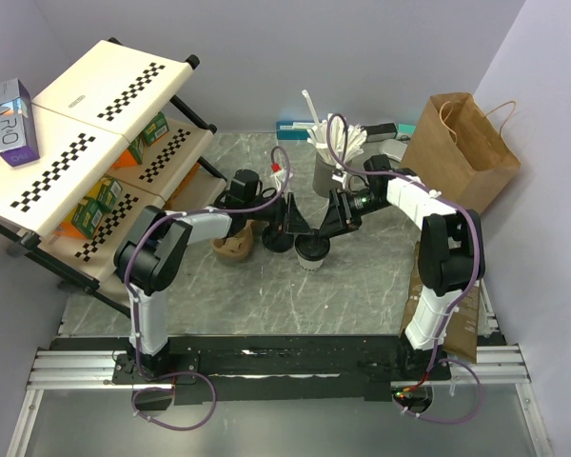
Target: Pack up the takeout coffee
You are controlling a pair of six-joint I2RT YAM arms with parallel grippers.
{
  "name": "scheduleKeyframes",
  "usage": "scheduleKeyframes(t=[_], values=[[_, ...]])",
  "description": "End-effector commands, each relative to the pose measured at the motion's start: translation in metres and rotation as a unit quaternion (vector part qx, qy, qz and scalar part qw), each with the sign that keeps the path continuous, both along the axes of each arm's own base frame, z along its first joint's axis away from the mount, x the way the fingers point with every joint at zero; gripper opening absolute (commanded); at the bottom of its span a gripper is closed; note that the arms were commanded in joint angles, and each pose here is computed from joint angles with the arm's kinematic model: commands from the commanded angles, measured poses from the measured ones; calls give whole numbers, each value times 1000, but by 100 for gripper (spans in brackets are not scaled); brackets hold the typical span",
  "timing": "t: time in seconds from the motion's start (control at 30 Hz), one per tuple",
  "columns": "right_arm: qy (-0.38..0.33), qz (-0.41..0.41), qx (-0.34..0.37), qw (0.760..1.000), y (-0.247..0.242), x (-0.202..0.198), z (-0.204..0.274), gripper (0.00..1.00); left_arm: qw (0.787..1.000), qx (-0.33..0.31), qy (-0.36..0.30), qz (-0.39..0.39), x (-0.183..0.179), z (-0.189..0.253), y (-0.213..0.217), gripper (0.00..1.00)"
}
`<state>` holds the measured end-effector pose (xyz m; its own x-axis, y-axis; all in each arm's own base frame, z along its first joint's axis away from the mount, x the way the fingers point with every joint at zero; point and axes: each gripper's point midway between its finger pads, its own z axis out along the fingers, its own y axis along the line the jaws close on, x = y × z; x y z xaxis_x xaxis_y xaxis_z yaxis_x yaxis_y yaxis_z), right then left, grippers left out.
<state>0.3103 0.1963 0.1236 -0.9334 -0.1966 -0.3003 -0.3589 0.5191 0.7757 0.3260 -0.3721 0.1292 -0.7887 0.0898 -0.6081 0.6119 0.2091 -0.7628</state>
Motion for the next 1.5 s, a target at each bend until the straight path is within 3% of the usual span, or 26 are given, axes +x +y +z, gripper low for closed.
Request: scheduleKeyframes(t=[0.0, 1.03, 1.47], values=[[-26, 13, -2, 1000, 0, 4, 12, 58, 998, -4, -54, 12, 7, 34, 2, 80], [6, 7, -4, 1000, 6, 6, -10, 55, 999, 38, 14, 29, 3, -34, 33, 72], [39, -10, -60, 997, -6, -6, -39, 50, 997, 61, 30, 40, 4, -66, 38, 68]])
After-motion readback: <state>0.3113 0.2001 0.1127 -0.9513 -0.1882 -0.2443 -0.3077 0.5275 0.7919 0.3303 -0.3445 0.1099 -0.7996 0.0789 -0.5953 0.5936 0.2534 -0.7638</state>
